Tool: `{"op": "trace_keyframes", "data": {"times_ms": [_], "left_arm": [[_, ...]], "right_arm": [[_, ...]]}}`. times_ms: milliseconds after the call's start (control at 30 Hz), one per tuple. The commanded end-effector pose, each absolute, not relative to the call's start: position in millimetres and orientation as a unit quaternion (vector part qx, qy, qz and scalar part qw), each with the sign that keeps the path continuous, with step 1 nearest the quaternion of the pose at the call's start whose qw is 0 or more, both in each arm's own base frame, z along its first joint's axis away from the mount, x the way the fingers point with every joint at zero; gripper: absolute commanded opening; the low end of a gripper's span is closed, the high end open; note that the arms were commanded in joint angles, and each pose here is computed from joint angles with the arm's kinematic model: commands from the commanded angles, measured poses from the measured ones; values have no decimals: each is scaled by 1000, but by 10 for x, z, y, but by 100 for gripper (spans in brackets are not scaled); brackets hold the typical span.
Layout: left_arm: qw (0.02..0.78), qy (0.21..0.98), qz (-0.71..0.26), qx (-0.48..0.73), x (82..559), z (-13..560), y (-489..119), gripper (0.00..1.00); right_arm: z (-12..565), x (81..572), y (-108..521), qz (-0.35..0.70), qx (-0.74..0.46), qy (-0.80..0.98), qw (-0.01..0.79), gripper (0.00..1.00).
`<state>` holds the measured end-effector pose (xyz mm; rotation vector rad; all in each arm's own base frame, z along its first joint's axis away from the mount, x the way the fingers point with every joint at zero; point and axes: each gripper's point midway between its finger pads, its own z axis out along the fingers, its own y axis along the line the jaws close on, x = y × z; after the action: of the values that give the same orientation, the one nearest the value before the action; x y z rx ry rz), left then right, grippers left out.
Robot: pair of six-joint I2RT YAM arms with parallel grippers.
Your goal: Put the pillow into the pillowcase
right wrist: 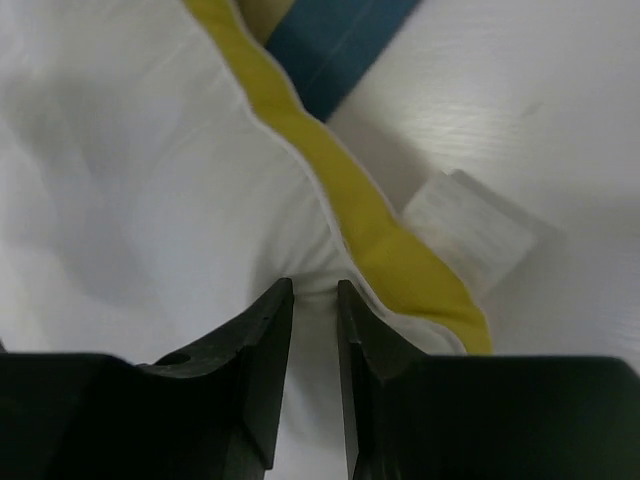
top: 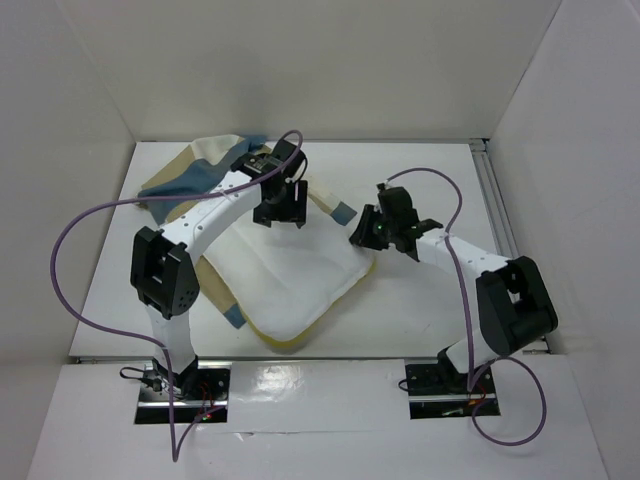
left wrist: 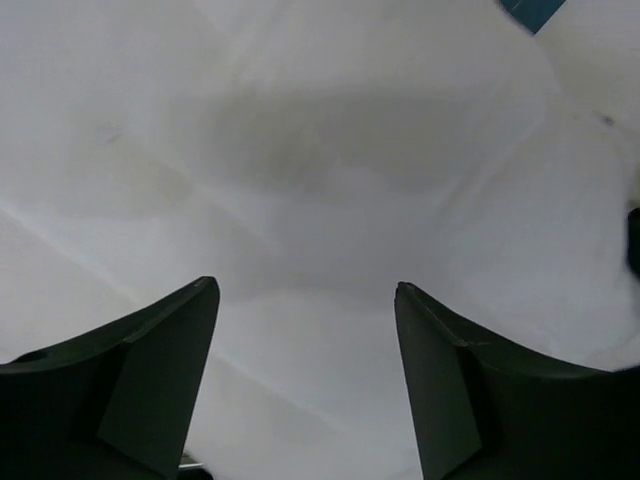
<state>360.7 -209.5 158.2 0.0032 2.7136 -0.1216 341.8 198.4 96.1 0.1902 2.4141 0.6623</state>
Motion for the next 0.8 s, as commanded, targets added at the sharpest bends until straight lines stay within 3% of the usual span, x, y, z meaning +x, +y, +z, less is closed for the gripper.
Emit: {"op": "trace_keyframes", "data": {"times_ms": [0,100,133,167,267,400,567,667,767], "left_arm": [[234,970,-71,11,3603,1747,-2168,85],[221,973,-63,12,3568,1635,-2147,94],[214,975,-59,13,3541,1586,-2130,96],[208,976,-62,14,3513,1556,-2139,100],[195,979,-60,16,3462,1444,-2127,100],[186,982,-23,26,3447,1224,-2088,100],[155,987,25,23,3463,847,-1993,97],[154,987,43,21,3522,788,-1967,4],[177,984,35,11,3534,1031,-1898,0]], "right_arm": [[1042,2948,2575,358,7,899,254,30],[1398,2646,2783,379,-55,879,283,30],[1426,2586,2748,370,-54,883,284,34],[1436,2585,2673,354,-51,887,293,46],[1469,2777,2362,299,-19,896,329,82],[1413,3126,2143,284,10,901,327,90],[1354,3530,2171,284,6,899,334,92],[1271,3793,2329,265,-33,902,339,95],[1116,4056,2491,226,-63,912,336,100]]}}
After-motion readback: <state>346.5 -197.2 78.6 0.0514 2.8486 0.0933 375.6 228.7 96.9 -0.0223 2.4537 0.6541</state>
